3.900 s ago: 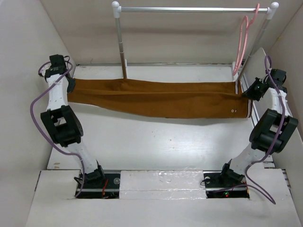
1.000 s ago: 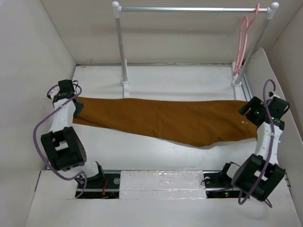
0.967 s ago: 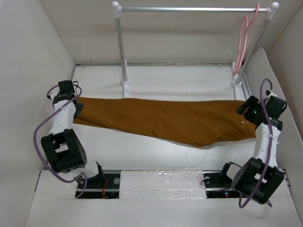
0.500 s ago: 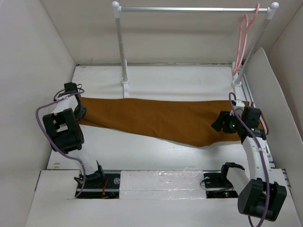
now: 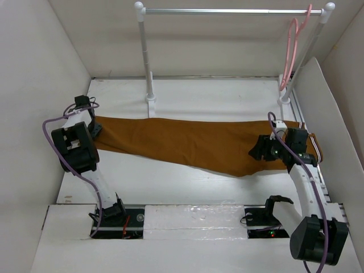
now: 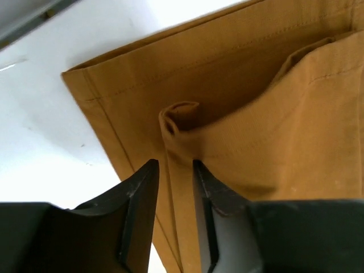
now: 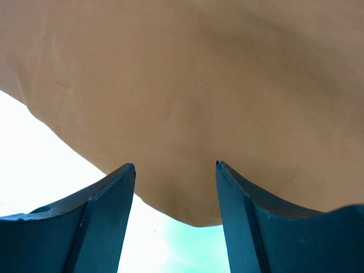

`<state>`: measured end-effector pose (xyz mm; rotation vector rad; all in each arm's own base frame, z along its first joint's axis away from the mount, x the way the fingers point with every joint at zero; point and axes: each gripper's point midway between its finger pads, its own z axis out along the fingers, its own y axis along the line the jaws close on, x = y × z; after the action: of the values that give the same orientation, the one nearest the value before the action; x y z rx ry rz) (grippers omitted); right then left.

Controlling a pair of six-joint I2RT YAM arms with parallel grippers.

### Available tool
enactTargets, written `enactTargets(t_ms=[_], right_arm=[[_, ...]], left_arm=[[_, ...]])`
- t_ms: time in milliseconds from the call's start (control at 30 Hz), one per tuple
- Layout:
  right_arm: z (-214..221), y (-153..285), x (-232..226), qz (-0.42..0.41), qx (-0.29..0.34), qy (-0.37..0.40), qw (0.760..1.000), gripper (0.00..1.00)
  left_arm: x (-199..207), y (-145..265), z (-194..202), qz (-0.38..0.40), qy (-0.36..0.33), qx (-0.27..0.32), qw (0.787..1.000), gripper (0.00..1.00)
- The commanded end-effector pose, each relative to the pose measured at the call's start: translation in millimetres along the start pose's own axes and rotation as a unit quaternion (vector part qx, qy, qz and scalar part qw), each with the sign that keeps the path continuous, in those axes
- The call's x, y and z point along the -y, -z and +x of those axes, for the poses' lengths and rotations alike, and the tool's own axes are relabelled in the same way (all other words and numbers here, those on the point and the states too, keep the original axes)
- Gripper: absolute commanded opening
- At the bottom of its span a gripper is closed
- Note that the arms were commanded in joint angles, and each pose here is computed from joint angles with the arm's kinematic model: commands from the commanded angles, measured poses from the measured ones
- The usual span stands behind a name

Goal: Place the trousers on the hanger
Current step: Fold the trousers at the center of the board.

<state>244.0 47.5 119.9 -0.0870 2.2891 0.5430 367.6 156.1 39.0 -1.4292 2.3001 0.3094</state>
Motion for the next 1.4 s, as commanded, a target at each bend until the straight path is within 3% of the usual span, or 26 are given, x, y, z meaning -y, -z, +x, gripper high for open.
enactTargets(t_ms=[0, 167, 233, 267, 300, 500, 833, 1067, 1233, 1300, 1333, 1367], right_arm=[[-10, -5, -8, -0.025, 0.01, 0.029, 0.999, 0.63], [-16, -13, -22, -0.047, 0.002, 0.046, 0.998, 0.63], [-16, -15, -30, -0.057, 0.003, 0.05, 0.997, 0.62], [-14, -15, -32, -0.059, 0.001, 0.05, 0.997, 0.62], [-14, -16, -32, -0.06, 0.003, 0.049, 0.997, 0.61], [-8, -16, -55, -0.089, 0.005, 0.061, 0.994, 0.61], [4, -29, -57, -0.1, -0.021, 0.08, 0.992, 0.62], [2, -30, -54, -0.095, -0.025, 0.093, 0.991, 0.62], [9, -31, -50, -0.089, -0.04, 0.094, 0.991, 0.65], [11, -31, -46, -0.084, -0.044, 0.09, 0.991, 0.72], [14, -30, -47, -0.084, -0.053, 0.089, 0.991, 0.78], [14, -30, -47, -0.084, -0.053, 0.089, 0.991, 0.78]], left_arm=[[12, -9, -1, 0.016, -0.005, -0.009, 1.0, 0.28], [19, -13, 9, 0.038, -0.001, -0.024, 0.999, 0.31], [22, -13, 8, 0.048, 0.004, -0.022, 0.999, 0.27], [22, -12, 6, 0.047, 0.007, -0.019, 0.999, 0.19], [23, -10, 5, 0.048, 0.015, -0.017, 0.999, 0.0], [29, 3, -6, 0.063, 0.017, -0.004, 0.998, 0.0], [-3, 47, -32, 0.001, 0.021, 0.038, 0.999, 0.0], [-34, 49, -47, -0.08, 0.016, 0.083, 0.993, 0.0], [-50, 38, -45, -0.148, 0.011, 0.072, 0.986, 0.0], [-56, 22, -39, -0.184, -0.006, 0.06, 0.981, 0.13], [-70, 23, -40, -0.24, 0.004, 0.062, 0.969, 0.45], [-70, 23, -40, -0.24, 0.004, 0.062, 0.969, 0.45]])
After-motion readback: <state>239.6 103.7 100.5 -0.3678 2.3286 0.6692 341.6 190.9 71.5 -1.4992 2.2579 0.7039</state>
